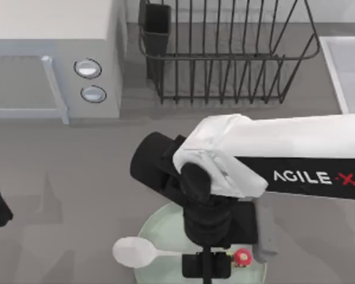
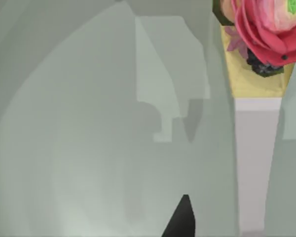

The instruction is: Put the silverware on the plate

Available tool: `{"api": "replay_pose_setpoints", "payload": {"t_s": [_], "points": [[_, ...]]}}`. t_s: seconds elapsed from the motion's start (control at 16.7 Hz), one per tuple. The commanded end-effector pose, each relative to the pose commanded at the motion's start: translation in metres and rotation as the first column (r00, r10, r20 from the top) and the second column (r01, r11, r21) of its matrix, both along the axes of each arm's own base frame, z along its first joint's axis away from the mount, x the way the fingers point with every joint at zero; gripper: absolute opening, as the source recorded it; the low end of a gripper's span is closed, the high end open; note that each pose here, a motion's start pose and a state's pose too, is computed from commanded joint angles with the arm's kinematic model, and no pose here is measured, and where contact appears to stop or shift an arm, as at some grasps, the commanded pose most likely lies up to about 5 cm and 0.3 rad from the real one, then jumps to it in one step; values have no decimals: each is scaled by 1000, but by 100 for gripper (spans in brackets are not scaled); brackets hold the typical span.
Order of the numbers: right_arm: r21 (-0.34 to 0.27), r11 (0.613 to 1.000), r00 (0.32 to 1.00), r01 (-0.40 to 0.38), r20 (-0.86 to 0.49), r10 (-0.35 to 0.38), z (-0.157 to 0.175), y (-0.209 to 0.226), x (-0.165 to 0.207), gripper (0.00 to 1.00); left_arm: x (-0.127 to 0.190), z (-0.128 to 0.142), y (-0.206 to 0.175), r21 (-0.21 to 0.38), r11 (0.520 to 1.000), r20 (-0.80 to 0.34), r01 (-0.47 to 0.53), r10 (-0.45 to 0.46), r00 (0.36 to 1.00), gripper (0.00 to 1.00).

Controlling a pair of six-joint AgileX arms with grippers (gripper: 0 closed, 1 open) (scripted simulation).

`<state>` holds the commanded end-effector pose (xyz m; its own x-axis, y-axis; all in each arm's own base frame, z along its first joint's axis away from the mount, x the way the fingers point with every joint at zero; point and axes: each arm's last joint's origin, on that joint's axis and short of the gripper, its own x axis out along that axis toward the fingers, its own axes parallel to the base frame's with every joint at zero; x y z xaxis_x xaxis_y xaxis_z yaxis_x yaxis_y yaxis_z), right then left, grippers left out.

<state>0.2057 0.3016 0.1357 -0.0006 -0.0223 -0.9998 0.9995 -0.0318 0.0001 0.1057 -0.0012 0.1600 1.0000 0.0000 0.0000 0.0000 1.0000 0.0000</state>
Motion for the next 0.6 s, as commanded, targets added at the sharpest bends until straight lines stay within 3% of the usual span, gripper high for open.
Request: {"api": "replay_pose_setpoints", "payload": {"t_s": [0.24, 0.6], "points": [[0, 1000, 1000, 0, 0, 0, 0, 0, 0, 98, 0, 0, 0, 0, 1000, 0, 0, 0, 1000, 100], [0, 1000, 1000, 0, 0, 0, 0, 0, 0, 100, 0, 0, 0, 0, 1000, 0, 0, 0, 1000, 100]]}}
